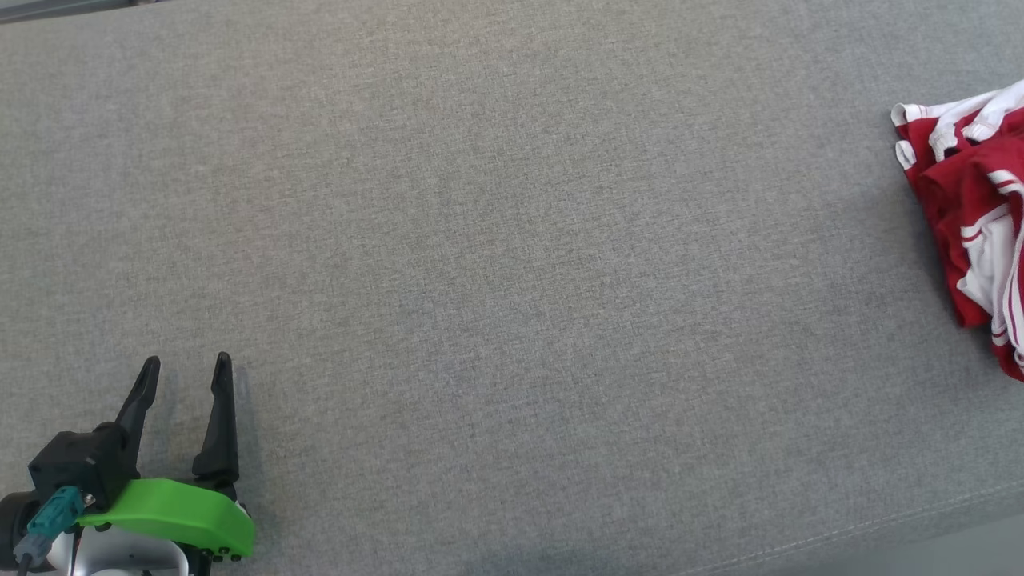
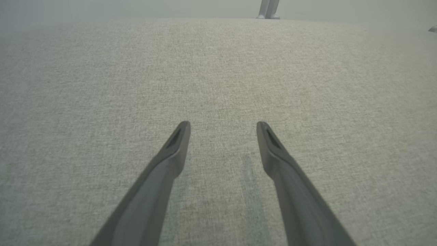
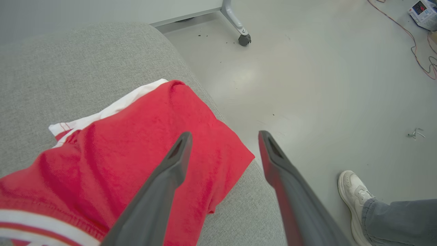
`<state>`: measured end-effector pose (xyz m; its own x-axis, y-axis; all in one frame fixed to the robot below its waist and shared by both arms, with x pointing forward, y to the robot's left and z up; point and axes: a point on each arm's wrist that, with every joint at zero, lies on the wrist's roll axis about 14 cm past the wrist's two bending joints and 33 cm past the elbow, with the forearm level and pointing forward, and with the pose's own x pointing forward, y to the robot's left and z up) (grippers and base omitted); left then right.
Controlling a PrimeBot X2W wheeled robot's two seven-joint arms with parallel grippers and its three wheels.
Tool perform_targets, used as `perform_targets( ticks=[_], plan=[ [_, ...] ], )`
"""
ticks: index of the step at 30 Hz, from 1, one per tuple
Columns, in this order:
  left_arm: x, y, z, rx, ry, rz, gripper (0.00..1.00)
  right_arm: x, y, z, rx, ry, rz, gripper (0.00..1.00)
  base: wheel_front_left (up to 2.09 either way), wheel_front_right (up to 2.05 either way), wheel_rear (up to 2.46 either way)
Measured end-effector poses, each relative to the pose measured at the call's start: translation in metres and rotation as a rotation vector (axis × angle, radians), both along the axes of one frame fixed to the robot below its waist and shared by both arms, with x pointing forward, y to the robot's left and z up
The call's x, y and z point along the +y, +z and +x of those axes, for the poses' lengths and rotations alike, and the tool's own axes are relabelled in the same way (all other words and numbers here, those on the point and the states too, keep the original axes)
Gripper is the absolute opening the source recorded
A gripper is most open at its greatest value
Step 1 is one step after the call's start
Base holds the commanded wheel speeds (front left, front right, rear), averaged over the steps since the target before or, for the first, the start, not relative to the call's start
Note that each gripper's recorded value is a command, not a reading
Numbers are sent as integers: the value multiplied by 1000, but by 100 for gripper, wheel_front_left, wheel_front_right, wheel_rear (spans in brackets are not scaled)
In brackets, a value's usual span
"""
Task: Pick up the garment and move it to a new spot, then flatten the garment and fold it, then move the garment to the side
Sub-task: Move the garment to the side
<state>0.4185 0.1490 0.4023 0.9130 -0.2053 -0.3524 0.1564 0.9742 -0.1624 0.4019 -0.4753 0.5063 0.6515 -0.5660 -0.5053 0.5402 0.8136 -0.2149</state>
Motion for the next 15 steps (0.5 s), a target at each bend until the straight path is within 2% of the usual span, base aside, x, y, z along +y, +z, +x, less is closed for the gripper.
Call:
perform_targets(
  ticks=[3, 9, 15],
  plan=[
    [-2, 5, -1, -11, -3, -3, 100, 6, 4, 7, -45, 33, -26, 100, 0, 0, 0],
    [-1, 14, -7, -43, 29, -24, 100, 21, 47, 24, -225, 139, -160, 100, 0, 0, 0],
    [8, 32, -17, -111, 81, -37, 100, 68, 73, 26, -418, 292, -219, 100, 0, 0, 0]
  ],
)
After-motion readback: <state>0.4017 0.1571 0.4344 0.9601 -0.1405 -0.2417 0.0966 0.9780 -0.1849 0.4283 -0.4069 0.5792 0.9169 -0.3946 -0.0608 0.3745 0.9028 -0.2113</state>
